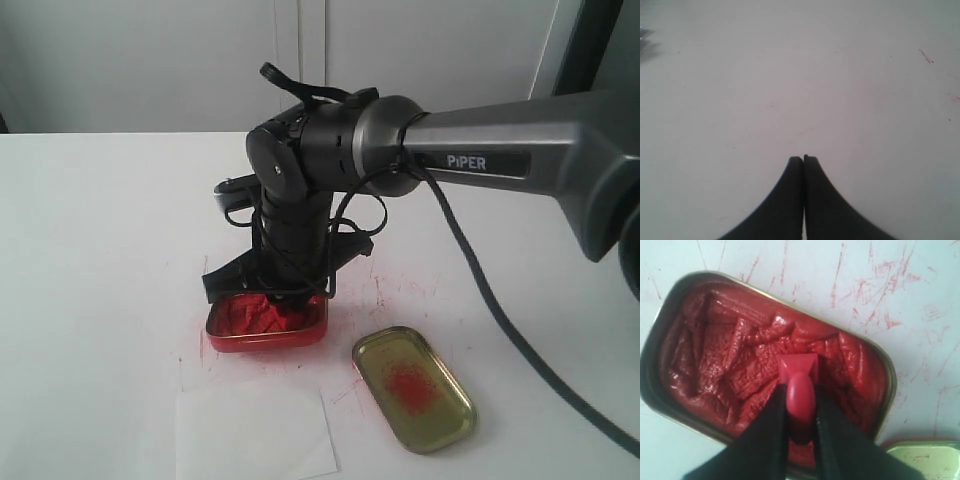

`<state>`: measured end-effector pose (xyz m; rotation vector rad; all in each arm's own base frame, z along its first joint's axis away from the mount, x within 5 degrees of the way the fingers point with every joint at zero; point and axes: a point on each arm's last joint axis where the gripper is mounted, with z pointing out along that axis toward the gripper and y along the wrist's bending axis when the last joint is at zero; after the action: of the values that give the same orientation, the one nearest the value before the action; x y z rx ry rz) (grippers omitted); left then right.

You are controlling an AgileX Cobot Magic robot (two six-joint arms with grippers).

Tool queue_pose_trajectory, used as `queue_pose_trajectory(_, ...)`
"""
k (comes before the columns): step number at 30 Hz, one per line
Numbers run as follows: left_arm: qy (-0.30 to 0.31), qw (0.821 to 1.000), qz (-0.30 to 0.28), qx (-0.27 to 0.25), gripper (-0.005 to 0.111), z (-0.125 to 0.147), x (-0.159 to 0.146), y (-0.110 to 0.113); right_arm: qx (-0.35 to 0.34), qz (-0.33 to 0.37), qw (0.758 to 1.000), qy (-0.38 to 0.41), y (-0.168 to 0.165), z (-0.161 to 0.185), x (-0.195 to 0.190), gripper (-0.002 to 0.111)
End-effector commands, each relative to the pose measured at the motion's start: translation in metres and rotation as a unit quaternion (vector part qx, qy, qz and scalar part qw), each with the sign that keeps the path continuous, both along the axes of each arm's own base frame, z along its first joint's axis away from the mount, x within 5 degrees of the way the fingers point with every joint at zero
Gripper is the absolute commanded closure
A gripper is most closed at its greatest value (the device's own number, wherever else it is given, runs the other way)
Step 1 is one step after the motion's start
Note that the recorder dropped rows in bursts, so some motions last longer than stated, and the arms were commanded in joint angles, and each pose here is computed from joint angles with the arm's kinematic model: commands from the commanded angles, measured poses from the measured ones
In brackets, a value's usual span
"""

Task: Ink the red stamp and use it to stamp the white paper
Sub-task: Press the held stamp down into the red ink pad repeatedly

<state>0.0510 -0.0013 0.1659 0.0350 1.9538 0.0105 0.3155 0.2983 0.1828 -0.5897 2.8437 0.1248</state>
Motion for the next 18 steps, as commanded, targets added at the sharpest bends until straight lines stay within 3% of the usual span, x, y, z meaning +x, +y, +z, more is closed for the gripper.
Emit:
queue_pose_trajectory(1,0.001,1.000,0.001,-0.002,0.107,-0.0015,-0.0002,0.0000,0.015,-0.002,1.000,-0.016,-0.0013,0.0142,-0.0004,0.108)
queue_pose_trajectory(18,0.001,1.000,0.001,-0.002,0.107,-0.0015,-0.0002,0.0000,0.022,-0.002,0.999,-0.023,-0.0020,0.0215,-0.0012,0.108)
